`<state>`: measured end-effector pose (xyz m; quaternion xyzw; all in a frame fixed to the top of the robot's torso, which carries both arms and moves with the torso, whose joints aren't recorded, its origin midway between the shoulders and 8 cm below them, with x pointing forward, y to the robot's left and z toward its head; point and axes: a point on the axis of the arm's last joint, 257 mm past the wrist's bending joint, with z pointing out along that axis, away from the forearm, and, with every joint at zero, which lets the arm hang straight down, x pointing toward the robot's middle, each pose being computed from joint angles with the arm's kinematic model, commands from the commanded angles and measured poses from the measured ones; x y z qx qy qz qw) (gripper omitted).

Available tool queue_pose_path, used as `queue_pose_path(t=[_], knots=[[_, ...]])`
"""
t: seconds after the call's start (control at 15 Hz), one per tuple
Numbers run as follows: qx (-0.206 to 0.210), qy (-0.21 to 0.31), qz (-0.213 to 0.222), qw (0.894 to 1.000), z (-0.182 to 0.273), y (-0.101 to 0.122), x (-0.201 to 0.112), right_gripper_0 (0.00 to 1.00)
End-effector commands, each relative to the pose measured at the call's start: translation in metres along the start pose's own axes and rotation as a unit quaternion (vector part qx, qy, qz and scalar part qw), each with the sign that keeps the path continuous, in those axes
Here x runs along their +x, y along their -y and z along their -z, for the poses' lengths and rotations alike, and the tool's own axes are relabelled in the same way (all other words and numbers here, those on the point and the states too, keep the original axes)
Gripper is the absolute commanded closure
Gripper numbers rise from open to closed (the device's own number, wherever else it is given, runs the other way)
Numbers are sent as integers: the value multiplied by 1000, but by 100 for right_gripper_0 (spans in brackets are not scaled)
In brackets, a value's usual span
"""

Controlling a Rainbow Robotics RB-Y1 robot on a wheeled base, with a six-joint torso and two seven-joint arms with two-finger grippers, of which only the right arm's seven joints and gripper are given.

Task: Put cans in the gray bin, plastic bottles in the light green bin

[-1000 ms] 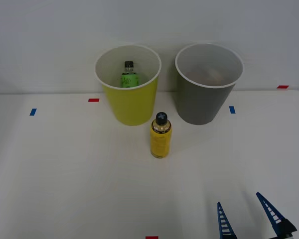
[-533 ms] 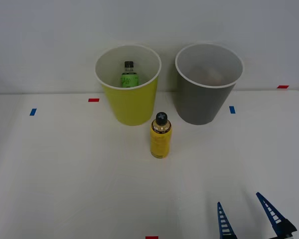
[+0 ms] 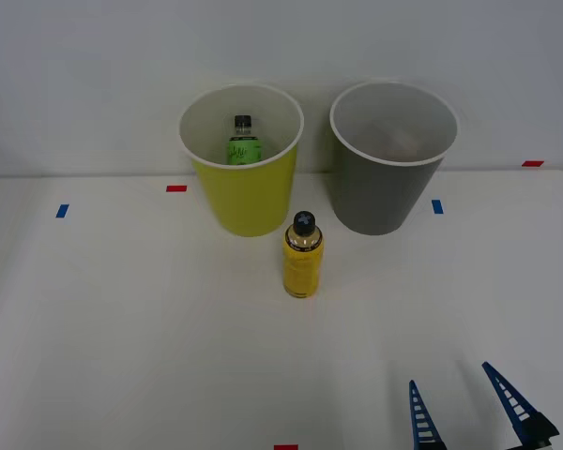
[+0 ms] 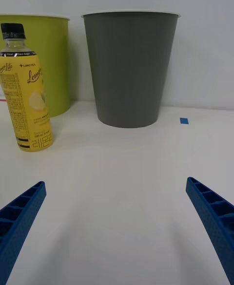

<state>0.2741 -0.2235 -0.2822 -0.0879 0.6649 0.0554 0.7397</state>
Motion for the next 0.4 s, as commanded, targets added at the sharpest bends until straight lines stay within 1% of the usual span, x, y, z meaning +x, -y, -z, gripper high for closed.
queue_pose_path(t=[0.07,0.4], knots=[[0,0,0,1000,0,0,0,0],[0,0,0,1000,0,0,0,0]])
